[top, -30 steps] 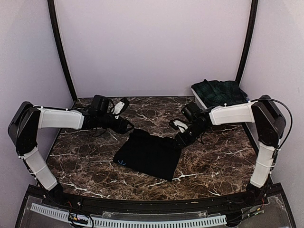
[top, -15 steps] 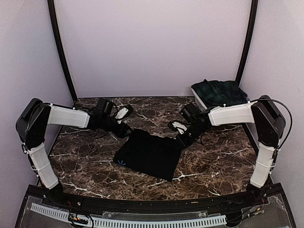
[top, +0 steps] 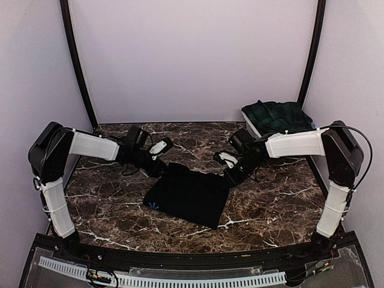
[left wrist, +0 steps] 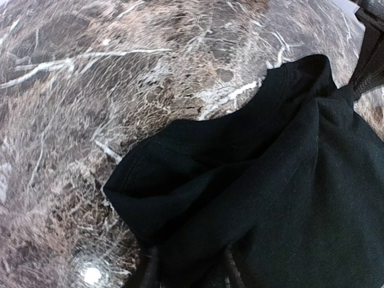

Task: Fold and stack the mixed laundry pile
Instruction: Smooth out the square-folded T-shirt at the center of the board.

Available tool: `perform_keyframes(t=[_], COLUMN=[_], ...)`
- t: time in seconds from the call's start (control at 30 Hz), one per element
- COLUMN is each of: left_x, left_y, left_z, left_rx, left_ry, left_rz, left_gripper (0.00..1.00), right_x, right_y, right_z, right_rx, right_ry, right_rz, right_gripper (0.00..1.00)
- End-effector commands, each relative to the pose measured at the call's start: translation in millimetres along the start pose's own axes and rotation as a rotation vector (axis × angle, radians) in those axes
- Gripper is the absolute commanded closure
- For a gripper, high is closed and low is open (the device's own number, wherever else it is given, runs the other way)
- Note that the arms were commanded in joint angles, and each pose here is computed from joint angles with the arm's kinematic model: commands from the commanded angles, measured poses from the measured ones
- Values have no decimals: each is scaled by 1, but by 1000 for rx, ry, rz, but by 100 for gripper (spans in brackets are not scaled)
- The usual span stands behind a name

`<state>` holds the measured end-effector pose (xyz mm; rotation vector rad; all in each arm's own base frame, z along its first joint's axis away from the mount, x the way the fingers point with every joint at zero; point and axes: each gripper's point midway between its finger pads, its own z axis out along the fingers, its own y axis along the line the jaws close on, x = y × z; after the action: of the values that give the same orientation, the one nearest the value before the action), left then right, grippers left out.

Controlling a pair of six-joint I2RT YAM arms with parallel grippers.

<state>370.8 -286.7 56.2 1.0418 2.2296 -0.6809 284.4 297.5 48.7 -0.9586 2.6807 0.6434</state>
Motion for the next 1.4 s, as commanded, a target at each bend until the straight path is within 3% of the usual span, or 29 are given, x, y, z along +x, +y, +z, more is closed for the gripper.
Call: perform_keyframes(t=[0.0, 0.1, 0.17, 0.37, 0.5, 0.73, 0.97, 1.2, 1.23, 1.27, 1.3, 1.33, 1.37], left_x=[-5, -11, -17, -52, -56, -35, -18, -28, -25, -26, -22, -20, -26], left_y=[-4, -1, 4, 19, 35, 56, 61, 66, 66, 65, 67, 69, 73], left_z=[-4, -8, -12, -21, -7, 23, 30, 11, 10, 8, 7, 3, -6], left_rx=[30, 5, -23, -89, -130, -158, -180, -217, -214, -213, -230, -249, -288], left_ry=[5, 0, -11, -71, -32, 47, 96, 37, 50, 51, 67, 69, 43], left_rz=[11, 5, 2, -2, -26, -92, -122, -186, -204, -209, -239, -262, -295], left_gripper=[78, 98, 100, 100, 100, 100, 100, 97, 89, 82, 67, 61, 50], right_x=[-10, -11, -13, -19, -23, -33, -53, -76, -82, -88, -96, -102, -110], right_y=[5, 2, -1, -25, -42, -66, -71, -83, -87, -90, -92, -93, -93], right_z=[-17, -26, -33, -43, -36, -10, -11, -36, -37, -38, -40, -43, -49], right_rx=[22, 43, 52, 97, 124, 177, 195, 262, 265, 265, 269, 274, 279], right_ry=[-40, -51, -69, -108, -107, -103, -157, -220, -224, -233, -242, -250, -267], right_rz=[-5, 1, 12, 65, 93, 139, 146, 129, 128, 126, 126, 123, 121], right_gripper=[100, 100, 100, 100, 100, 100, 98, 97, 91, 78, 61, 47, 40])
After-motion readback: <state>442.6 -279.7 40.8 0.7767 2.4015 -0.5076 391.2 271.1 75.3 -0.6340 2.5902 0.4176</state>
